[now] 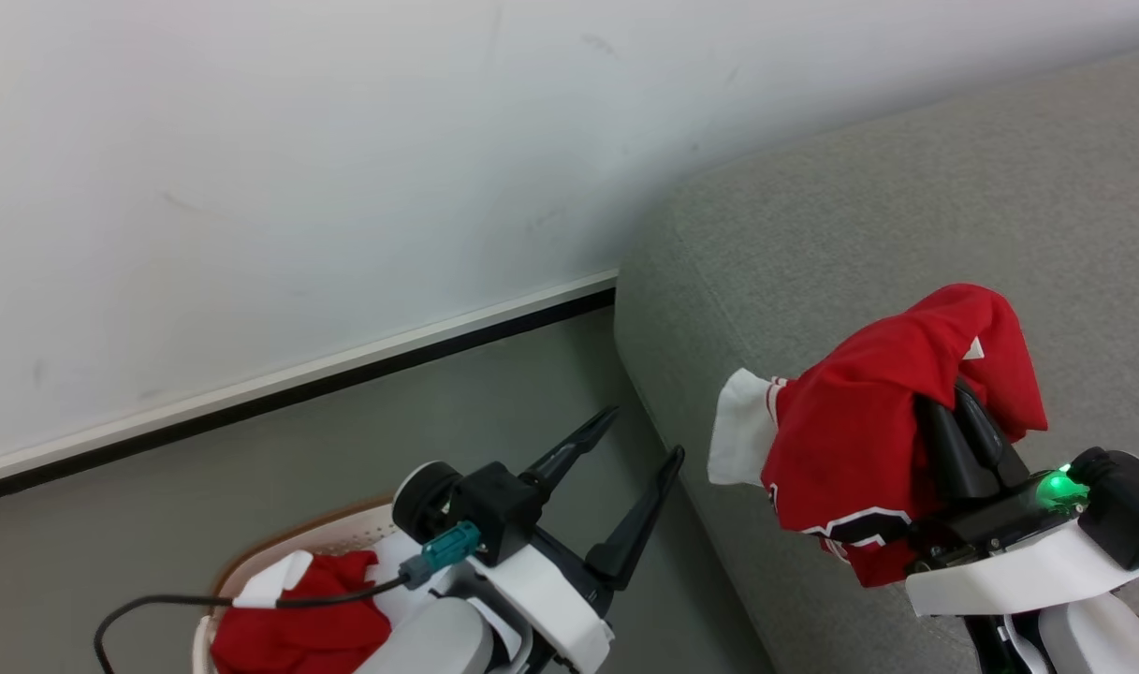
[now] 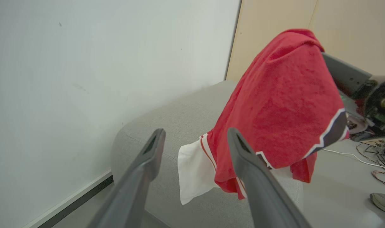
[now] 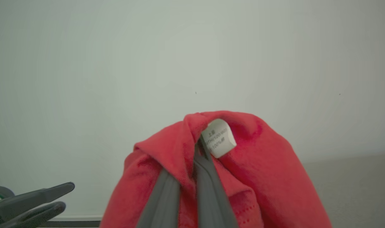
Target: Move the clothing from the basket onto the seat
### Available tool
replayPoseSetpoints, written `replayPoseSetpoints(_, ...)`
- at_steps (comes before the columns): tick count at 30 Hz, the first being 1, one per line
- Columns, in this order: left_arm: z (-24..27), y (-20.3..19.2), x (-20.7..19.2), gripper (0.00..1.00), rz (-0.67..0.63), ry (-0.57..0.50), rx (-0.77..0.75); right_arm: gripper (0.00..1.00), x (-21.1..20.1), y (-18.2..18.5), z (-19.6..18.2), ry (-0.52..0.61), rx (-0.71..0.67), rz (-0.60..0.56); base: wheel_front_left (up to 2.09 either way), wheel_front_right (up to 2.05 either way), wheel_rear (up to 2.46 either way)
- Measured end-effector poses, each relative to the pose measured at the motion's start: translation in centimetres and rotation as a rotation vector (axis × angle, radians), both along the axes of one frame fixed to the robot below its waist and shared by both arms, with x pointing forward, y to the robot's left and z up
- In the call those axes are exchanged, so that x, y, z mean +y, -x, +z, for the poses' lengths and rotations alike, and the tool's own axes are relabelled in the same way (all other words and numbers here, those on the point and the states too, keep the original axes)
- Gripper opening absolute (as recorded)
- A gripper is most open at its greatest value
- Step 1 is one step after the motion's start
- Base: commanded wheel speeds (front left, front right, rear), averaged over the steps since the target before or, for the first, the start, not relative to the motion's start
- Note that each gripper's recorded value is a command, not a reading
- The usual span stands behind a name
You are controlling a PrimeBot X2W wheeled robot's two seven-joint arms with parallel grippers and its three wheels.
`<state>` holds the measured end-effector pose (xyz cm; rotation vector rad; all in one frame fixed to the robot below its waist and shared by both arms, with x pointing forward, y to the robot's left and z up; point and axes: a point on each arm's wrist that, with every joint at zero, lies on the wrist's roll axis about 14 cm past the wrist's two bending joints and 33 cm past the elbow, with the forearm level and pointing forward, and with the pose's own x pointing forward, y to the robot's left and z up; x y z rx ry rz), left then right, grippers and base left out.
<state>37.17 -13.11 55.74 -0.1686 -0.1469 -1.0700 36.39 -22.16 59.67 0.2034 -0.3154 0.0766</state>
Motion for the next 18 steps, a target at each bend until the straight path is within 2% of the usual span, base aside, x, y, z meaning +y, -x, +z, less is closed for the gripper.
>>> replayPoseSetpoints(10, -1.8, 1.4, -3.7, 1.0, -0.133, -0.013, 0.033, 0.0, -3.7, 1.9, 0.5, 0.026, -0.007, -0.127, 0.0, 0.0, 0.0)
replayPoseSetpoints(14, -2.2, 1.2, -4.0, 1.0, -0.147, -0.01, 0.04, 0.0, -4.6, 1.5, 0.6, 0.041, -0.003, -0.147, 0.0, 0.0, 0.0)
replayPoseSetpoints(18, -2.6, 0.7, -4.1, 1.0, -0.154, -0.011, 0.042, 0.0, -5.5, 0.0, 2.2, 0.061, -0.042, -0.156, 0.0, 0.0, 0.0)
